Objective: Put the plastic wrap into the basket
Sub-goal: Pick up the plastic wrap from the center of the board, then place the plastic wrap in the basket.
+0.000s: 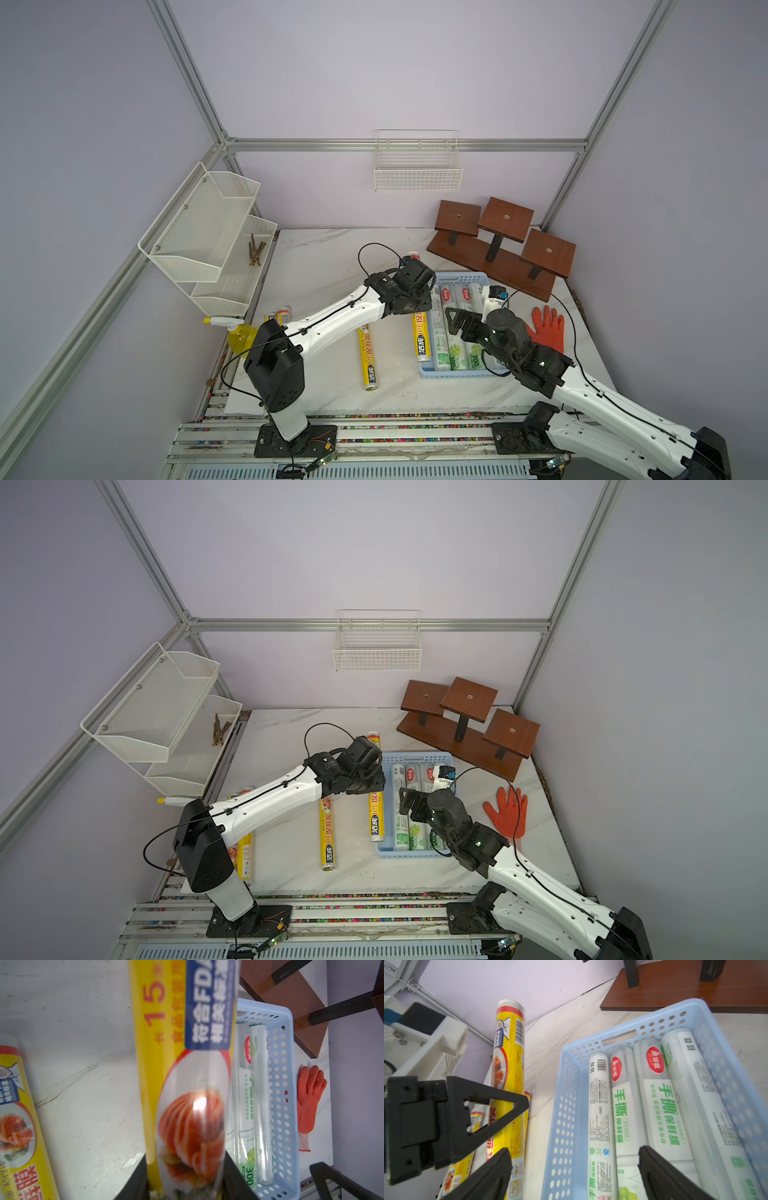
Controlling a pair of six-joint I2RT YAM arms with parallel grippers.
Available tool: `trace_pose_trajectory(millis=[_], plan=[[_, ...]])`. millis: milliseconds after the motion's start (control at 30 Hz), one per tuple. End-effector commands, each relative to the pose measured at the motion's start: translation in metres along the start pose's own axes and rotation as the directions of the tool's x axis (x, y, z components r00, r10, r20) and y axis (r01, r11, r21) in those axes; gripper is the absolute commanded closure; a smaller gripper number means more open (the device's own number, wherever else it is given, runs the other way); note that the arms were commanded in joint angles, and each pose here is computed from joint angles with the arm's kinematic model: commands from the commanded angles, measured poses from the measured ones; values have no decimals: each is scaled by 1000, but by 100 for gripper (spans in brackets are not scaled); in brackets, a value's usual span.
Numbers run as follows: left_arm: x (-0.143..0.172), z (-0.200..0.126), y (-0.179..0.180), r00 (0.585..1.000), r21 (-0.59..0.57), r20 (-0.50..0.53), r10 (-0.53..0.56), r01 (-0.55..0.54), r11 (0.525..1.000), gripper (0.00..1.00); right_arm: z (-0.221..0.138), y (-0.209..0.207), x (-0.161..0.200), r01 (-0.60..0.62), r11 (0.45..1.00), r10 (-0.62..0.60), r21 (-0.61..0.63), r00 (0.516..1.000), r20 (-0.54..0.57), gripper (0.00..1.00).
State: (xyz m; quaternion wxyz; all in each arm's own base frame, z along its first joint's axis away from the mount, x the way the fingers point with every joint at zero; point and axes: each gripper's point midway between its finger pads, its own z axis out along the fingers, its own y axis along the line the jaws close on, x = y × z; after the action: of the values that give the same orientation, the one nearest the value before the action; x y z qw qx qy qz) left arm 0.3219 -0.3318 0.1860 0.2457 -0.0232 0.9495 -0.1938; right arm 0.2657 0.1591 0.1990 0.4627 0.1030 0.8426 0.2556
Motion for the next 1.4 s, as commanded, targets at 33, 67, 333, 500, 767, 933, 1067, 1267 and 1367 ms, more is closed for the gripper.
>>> trace_pose_trajectory(millis=[33, 67, 333, 500, 767, 933, 1067, 1267, 1367], plan=[[-6, 11, -28, 999, 38, -2, 34, -34, 999, 75, -5, -21, -1, -53, 998, 52, 30, 999, 12, 1], [-5, 15, -25, 999, 9, -7, 31, -31, 999, 75, -6, -23, -1, -56, 998, 56, 33, 998, 12, 1], [2, 42, -18, 997, -118, -58, 47, -54, 992, 73, -9, -29, 1, -63, 998, 63, 31, 998, 8, 1], [12, 53, -14, 995, -152, -90, 49, -62, 986, 69, -6, -29, 4, -63, 998, 63, 32, 998, -10, 1], [27, 67, -11, 987, -157, -152, 44, -68, 985, 66, -3, -28, 8, -67, 997, 68, 22, 997, -27, 1], [34, 74, -9, 983, -162, -179, 39, -68, 984, 65, -1, -29, 11, -66, 997, 67, 27, 997, -38, 1], [43, 78, -10, 978, -156, -207, 35, -68, 985, 64, 0, -29, 12, -70, 997, 70, 26, 997, -38, 1], [47, 85, -2, 977, -186, -211, 26, -67, 980, 60, 3, -29, 17, -73, 997, 74, 20, 996, -54, 1], [48, 88, 1, 977, -202, -209, 28, -71, 977, 57, 4, -29, 17, -74, 997, 75, 20, 996, -57, 1]])
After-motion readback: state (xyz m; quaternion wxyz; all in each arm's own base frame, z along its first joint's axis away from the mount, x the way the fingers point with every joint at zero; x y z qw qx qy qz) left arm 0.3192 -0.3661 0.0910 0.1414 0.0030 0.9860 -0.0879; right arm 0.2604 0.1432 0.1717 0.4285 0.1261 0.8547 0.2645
